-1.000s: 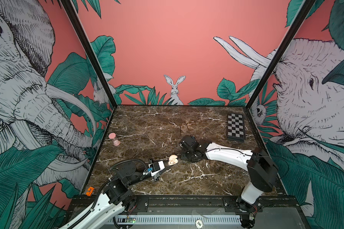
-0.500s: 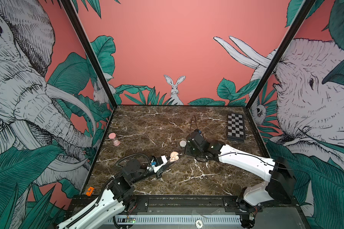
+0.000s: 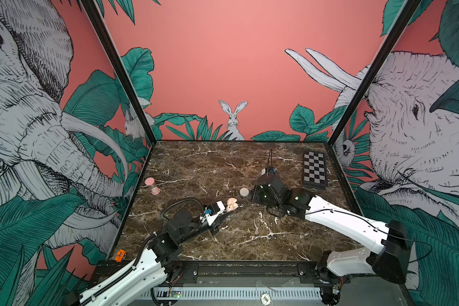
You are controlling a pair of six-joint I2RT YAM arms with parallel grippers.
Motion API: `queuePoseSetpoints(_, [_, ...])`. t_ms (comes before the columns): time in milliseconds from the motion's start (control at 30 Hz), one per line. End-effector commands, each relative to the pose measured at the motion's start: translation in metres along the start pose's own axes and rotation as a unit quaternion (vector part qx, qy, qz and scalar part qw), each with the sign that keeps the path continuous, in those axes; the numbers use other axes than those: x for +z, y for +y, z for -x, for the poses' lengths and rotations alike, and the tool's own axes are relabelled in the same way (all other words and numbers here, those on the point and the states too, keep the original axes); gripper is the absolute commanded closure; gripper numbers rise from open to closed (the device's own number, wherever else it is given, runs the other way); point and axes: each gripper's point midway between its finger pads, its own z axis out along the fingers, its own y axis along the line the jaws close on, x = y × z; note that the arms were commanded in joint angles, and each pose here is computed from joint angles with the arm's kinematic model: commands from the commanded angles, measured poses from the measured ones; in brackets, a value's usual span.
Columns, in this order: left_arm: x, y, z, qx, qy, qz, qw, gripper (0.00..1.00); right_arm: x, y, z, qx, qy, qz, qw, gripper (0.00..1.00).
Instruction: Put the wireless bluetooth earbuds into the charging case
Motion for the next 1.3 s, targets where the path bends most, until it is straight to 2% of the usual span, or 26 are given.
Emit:
queuePoseSetpoints(0, [0.003,0.008,0.009,-0.017,-0.01,0.017,1.0,1.0,-0.014,0.02,0.016,-0.008,-0.035,0.037,0.999,0.89])
queuePoseSetpoints(233, [0.007,0.019,0.005,-0.038,0.001,0.041,0.998,1.0,-0.027,0.04,0.023,-0.013,-0.06,0.082,0.995,0.89])
queuePoseSetpoints(433, [0.008,0.03,0.011,-0.069,-0.012,0.063,0.996,1.0,-0.034,0.055,0.022,-0.018,-0.069,0.112,0.991,0.88])
queuePoseSetpoints(667, [0.008,0.03,0.02,-0.089,-0.019,0.056,0.994,1.0,-0.042,0.069,0.022,-0.025,-0.081,0.144,0.986,0.87])
queuePoseSetpoints(1033, [0.013,0.03,0.014,-0.098,0.024,0.054,0.993,1.0,-0.049,0.074,0.023,-0.034,-0.084,0.151,0.984,0.88])
queuePoseSetpoints(1267, [0.016,0.035,0.024,-0.124,-0.015,0.064,0.99,1.0,-0.056,0.076,0.024,-0.035,-0.089,0.16,0.982,0.88])
